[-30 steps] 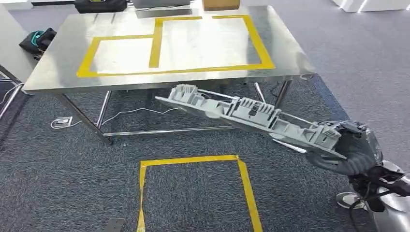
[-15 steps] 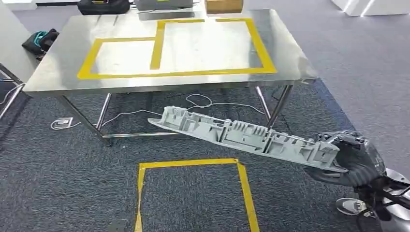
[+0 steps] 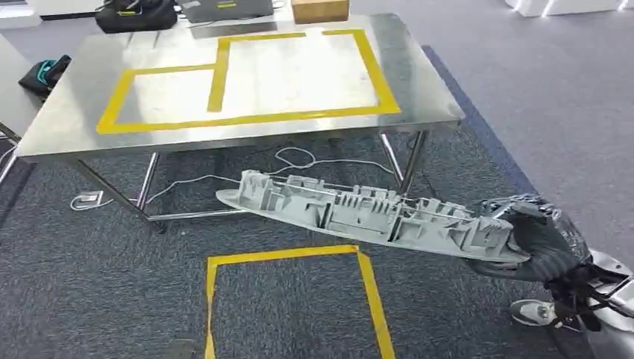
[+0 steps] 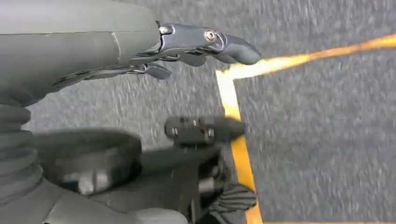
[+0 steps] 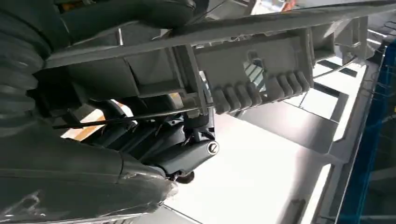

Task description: Take the parts from the cabinet and place them on the table.

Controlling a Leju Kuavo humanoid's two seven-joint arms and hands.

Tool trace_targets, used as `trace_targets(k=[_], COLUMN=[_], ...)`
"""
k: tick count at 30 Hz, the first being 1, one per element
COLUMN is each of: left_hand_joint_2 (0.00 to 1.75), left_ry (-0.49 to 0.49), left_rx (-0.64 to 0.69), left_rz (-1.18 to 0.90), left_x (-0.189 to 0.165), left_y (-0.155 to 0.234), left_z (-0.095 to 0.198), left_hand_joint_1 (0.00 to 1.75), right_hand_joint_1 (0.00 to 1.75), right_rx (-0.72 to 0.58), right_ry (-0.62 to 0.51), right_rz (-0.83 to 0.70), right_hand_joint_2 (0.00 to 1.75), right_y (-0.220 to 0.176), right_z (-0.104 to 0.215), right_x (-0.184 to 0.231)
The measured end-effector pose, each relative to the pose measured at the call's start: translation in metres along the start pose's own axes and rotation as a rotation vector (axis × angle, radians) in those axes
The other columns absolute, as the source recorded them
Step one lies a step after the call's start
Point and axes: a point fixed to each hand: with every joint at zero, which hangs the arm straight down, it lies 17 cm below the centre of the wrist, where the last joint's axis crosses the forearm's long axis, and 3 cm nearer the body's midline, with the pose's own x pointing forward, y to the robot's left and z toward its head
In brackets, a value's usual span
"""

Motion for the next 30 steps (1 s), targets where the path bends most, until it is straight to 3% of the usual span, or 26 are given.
trace_targets(k=[3, 30], left_hand_joint_2=[1.75, 1.75], left_ry=[-0.009, 0.011], left_rx=[0.022, 0.014], left_rz=[-0.014, -0.024], left_x=[0.004, -0.001], left_y=[0.015, 0.002], left_z=[-0.005, -0.001], left_hand_joint_1=[0.0, 0.0], right_hand_joint_1=[1.75, 1.75], right_rx=[0.002, 0.043], right_ry=[-0.005, -0.002], right_rz=[-0.001, 0.035], right_hand_joint_2=[1.75, 1.75], right_y=[0.0, -0.001], right_z=[-0.004, -0.008], right_x=[-0.001, -0.003])
